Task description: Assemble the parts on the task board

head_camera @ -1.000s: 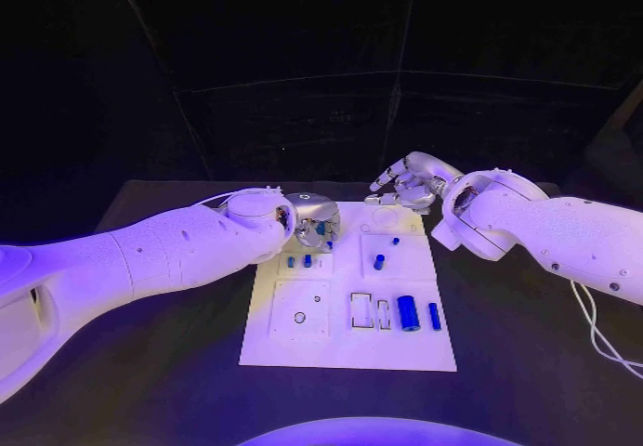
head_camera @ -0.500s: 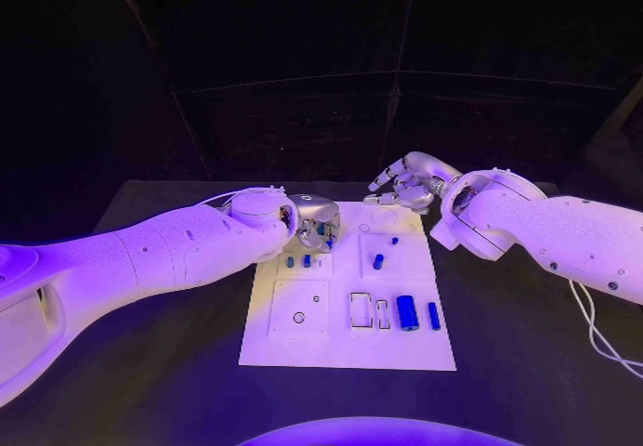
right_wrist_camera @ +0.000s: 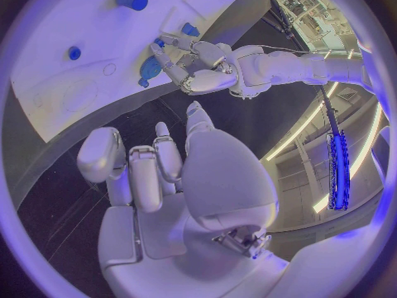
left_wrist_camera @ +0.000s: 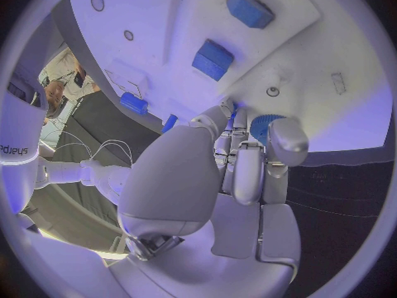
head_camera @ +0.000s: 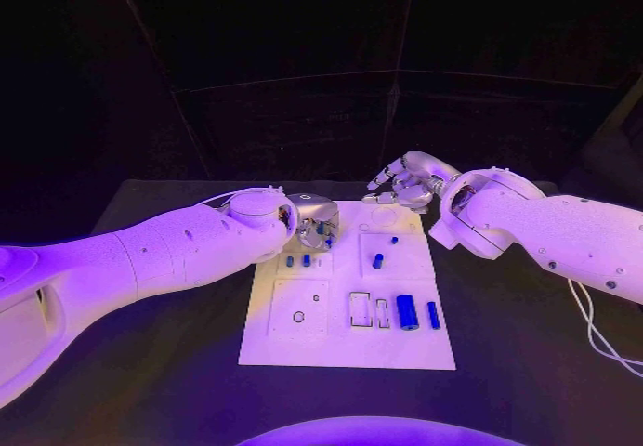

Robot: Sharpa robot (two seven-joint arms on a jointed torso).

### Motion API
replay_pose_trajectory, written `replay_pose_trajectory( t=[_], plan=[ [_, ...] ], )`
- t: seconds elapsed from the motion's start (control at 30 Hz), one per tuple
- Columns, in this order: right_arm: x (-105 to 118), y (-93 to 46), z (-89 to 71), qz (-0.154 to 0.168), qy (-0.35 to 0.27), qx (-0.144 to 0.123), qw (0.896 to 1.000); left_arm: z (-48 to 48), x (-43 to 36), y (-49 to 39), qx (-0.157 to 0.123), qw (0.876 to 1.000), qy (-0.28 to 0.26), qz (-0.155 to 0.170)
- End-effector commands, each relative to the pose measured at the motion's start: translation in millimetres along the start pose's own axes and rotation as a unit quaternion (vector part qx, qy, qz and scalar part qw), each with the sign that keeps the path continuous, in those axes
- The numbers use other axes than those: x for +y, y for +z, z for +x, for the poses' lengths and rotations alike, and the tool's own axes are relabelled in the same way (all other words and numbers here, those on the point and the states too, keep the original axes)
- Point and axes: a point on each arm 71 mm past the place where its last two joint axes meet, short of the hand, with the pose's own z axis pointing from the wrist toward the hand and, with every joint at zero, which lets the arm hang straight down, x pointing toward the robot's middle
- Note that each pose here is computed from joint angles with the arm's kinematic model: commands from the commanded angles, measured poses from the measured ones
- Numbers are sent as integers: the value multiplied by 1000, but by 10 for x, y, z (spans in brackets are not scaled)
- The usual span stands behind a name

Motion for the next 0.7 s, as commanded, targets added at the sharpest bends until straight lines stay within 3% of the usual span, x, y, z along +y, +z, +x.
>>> replay_pose_trajectory(
  t=[0.03,0.17,0.4,0.53,0.7],
  plan=[
    [17,3,-12,-6,1,-5,1000,31,5,-30,-11,1000,-1,7],
    [14,3,-14,-6,1,-5,1000,6,-7,-86,-29,999,-12,17],
    [-4,3,-27,-4,0,-7,1000,-183,12,-210,-75,996,-51,21],
    [-10,2,-32,-4,0,-8,1000,-252,69,-300,-91,993,-71,16],
    [-15,1,-35,-3,0,-8,1000,-257,182,-398,-83,992,-95,0]
  ],
)
